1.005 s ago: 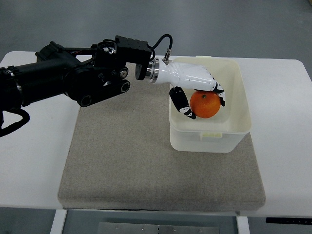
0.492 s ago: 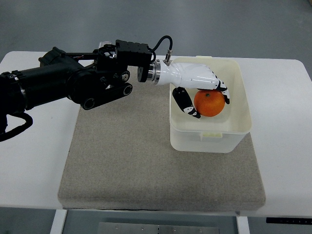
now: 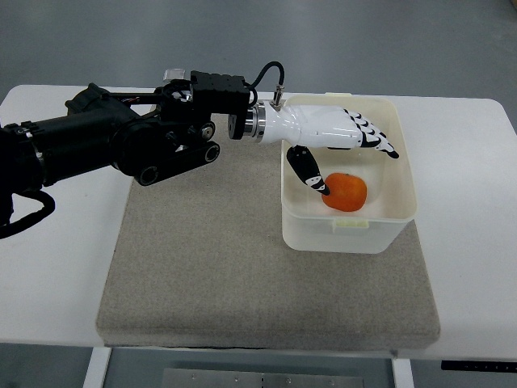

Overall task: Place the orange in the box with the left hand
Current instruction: 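Open the left hand fingers to release the orange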

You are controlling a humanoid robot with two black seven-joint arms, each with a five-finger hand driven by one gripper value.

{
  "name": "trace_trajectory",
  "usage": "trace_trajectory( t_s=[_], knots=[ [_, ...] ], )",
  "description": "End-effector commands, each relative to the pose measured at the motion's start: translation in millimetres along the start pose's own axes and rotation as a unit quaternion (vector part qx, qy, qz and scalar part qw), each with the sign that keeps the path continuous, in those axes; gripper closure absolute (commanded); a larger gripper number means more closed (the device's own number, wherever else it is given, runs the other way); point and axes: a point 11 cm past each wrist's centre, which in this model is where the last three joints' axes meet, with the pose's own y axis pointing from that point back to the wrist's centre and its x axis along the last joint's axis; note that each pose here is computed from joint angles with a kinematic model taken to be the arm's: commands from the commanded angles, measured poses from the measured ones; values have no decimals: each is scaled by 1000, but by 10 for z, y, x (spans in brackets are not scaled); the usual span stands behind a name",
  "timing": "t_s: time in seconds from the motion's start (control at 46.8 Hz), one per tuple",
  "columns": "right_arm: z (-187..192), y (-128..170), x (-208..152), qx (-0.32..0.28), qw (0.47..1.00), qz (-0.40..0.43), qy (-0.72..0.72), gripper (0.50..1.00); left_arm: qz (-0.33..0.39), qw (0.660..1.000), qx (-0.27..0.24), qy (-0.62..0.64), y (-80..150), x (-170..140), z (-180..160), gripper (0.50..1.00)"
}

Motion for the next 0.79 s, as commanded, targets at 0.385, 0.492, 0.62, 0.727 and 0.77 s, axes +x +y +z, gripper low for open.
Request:
trace_trajectory(
  t_s=[0.385, 0.492, 0.62, 0.727, 0.77],
  knots=[
    [0, 0, 0, 0, 1000, 0, -1, 574, 5, 1000, 4, -8, 12, 60, -22, 512],
    [0, 0, 0, 0, 1000, 0, -1, 574, 11, 1000, 18, -13, 51, 131, -106, 514],
    [0, 0, 0, 0, 1000, 0, 0, 574, 26, 999, 35, -21, 100, 267, -201, 514],
    [0, 0, 0, 0, 1000, 0, -1, 574, 29, 997, 57, -33, 192, 365, -327, 514],
    [0, 0, 0, 0, 1000, 0, -1, 574, 31, 997, 67, -36, 229, 399, -379, 514]
  ],
)
